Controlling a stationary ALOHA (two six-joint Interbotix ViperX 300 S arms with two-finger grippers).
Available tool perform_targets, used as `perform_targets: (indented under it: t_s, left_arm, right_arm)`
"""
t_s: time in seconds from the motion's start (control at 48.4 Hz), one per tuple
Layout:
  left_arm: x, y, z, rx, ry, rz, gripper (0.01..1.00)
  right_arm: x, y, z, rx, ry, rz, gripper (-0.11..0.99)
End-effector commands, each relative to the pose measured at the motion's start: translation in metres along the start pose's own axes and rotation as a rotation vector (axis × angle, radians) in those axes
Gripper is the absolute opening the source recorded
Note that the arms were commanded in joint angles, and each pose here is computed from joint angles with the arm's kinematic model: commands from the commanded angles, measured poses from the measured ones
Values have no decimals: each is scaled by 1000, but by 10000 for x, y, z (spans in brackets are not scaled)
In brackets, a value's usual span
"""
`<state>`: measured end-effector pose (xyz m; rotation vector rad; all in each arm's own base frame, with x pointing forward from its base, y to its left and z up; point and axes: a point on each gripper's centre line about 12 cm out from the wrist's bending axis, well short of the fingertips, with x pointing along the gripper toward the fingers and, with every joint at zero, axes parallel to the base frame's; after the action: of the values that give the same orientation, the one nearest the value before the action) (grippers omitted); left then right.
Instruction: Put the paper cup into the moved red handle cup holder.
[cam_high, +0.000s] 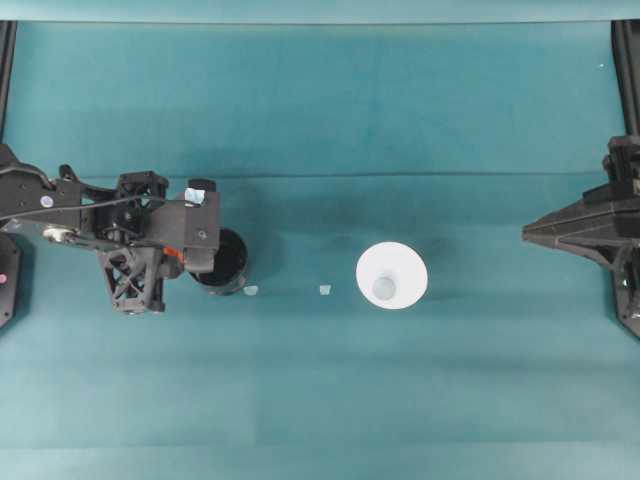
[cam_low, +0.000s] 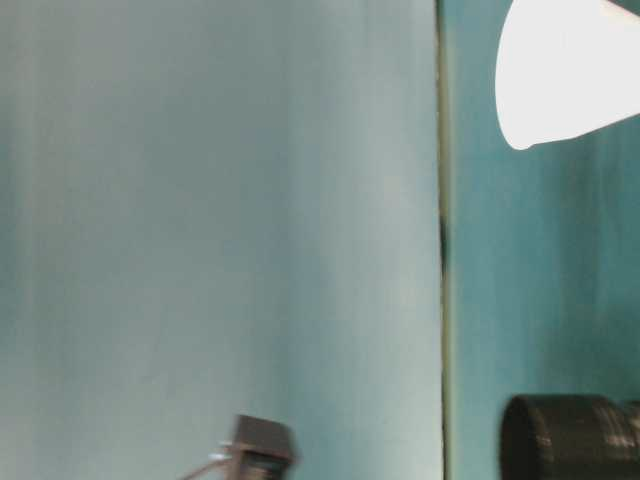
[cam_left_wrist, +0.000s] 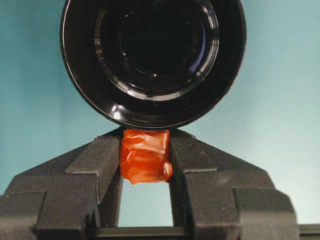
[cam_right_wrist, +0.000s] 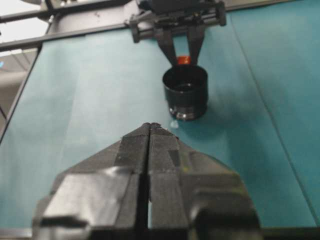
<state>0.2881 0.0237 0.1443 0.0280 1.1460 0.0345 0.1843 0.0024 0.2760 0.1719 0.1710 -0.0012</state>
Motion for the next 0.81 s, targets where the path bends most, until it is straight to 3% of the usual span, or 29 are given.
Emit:
perform_targets:
  t_s: [0.0,0.207,0.33,0.599,0.785]
  left_arm:
    - [-272,17,210,3,-64,7,270]
    - [-902,-9,454,13,-77,3,270]
    - [-1089,-9,494,14,-60,3,270]
    - [-1112,-10,567,12,-63,1,270]
    - [-1010,-12,834,19,-90,1,269]
  right_arm:
    - [12,10,22,10,-2,4,-111]
    - [10,10,25,10,-4,4,-111]
    - [10,10,25,9,-4,4,-111]
    - [10,10,25,10,-4,4,-111]
    - [7,11,27,9,-5,4,-111]
